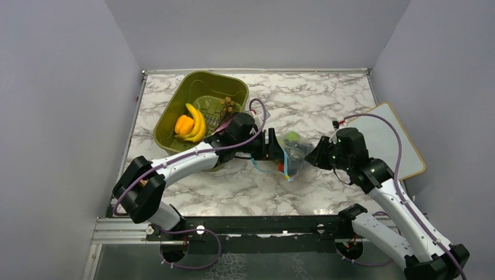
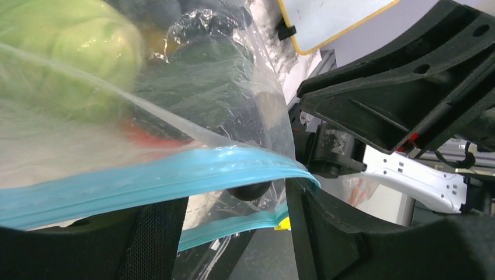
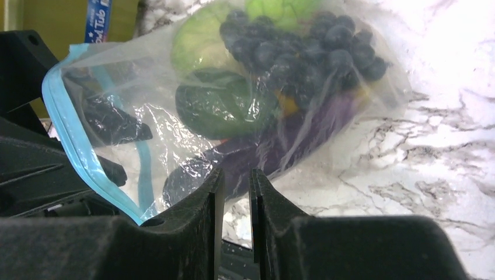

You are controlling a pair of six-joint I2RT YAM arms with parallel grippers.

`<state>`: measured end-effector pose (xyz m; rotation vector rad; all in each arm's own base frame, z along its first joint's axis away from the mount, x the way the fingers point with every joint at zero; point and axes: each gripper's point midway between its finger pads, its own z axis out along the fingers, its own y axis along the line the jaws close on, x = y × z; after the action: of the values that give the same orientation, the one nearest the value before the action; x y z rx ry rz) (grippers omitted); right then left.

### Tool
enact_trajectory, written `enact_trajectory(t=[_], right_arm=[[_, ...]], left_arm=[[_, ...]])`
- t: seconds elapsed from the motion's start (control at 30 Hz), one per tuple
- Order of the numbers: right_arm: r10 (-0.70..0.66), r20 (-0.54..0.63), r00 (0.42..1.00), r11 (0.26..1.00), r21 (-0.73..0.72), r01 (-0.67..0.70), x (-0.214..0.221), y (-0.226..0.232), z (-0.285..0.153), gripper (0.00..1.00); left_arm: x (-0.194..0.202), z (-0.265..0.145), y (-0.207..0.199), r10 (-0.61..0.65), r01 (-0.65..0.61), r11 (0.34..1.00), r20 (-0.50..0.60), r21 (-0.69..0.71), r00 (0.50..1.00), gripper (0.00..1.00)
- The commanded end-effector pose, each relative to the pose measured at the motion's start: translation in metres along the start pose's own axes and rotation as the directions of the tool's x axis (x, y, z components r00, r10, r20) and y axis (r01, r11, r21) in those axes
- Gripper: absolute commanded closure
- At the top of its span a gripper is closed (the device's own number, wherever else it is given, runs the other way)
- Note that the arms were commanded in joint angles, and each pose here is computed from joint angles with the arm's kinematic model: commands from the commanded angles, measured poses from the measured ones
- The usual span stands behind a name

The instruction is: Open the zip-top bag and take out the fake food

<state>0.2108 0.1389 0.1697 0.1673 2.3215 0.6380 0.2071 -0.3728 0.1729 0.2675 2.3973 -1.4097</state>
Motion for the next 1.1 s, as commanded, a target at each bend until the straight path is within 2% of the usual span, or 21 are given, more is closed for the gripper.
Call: enact_trajectory(t=[0.0,0.13,0.27,0.4,0.47,0.73,1.07], right_arm=[[0.021,-0.127,0.992,0.998,-0.049,-0.028,0.026,0.006,-0.004,0.78],[0.026,-0.26,0.965,0.978,-0.191,-0.077,0.055,0.025,0.002,0.87],[0.051,-0.28,0.959,0.944,-0.3,-0.138,0.057,0.044,0.014,0.9],[0.078,-0.272,0.959,0.926,-0.337,-0.171,0.048,0.055,0.024,0.91],[0.086,-0.252,0.964,0.93,-0.327,-0.169,0.042,0.055,0.028,0.91],[0.103,-0.208,0.973,0.951,-0.267,-0.157,0.041,0.042,0.028,0.91],[0.116,-0.189,0.975,0.954,-0.254,-0.162,0.044,0.035,0.027,0.91]], left_arm=[[0.008,-0.002,-0.011,0.036,-0.033,0.998,-0.063,0.055,0.997,0.36],[0.018,0.0,-0.012,0.045,-0.037,0.997,-0.108,0.072,0.993,0.36],[0.031,0.006,-0.015,0.059,-0.048,0.996,-0.149,0.08,0.987,0.36],[0.037,0.009,-0.019,0.066,-0.053,0.995,-0.158,0.082,0.985,0.36],[0.037,0.009,-0.016,0.063,-0.053,0.996,-0.155,0.067,0.986,0.36],[0.033,0.007,0.022,0.077,-0.096,0.985,-0.136,-0.141,0.988,0.36],[0.032,0.021,0.009,0.081,-0.092,0.993,-0.159,-0.068,0.984,0.41]])
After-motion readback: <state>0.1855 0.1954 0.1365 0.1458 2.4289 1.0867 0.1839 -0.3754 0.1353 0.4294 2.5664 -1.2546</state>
